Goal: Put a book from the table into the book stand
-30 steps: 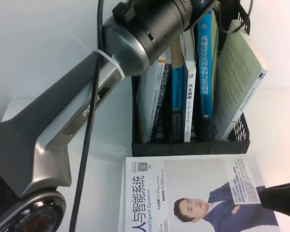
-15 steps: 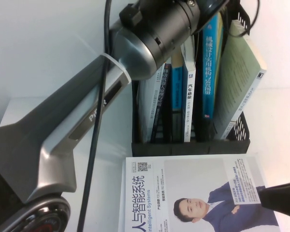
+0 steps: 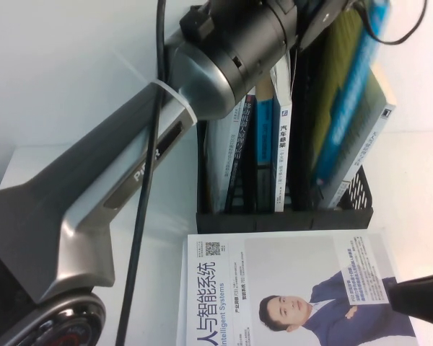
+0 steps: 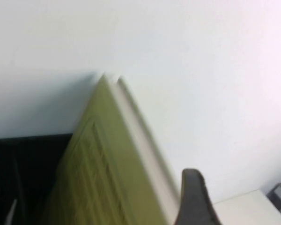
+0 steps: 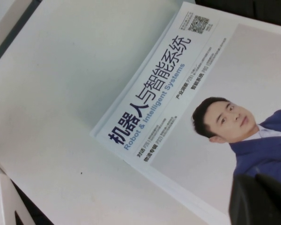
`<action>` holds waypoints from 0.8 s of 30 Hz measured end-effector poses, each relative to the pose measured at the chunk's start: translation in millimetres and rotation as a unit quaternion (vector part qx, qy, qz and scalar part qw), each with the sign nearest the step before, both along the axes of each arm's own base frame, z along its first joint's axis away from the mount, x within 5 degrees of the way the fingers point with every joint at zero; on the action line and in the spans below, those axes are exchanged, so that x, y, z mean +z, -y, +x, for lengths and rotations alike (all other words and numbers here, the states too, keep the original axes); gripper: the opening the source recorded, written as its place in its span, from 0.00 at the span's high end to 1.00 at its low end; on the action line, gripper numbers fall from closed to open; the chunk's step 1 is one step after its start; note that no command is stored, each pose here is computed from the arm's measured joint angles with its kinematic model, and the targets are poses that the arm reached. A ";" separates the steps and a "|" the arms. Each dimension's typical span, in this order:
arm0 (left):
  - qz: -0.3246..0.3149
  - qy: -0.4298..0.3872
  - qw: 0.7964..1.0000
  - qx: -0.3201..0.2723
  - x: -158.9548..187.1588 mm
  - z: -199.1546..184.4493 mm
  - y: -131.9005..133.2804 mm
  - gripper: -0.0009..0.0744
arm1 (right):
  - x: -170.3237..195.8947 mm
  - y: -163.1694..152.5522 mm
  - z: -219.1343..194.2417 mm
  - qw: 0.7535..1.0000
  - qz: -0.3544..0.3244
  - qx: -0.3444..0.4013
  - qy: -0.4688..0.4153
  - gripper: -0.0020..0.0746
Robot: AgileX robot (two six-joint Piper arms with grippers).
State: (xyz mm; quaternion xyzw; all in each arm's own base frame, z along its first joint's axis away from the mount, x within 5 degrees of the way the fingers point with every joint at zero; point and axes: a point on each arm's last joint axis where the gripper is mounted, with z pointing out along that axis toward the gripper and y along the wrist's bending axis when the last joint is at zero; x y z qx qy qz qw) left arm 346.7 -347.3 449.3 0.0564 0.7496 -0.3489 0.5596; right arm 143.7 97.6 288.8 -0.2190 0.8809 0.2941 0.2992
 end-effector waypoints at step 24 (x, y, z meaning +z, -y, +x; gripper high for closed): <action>0.323 -0.077 0.943 0.032 21.5 -36.8 -63.5 0.99 | 10.9 30.8 0.6 0.984 -0.095 -0.117 0.098 0.98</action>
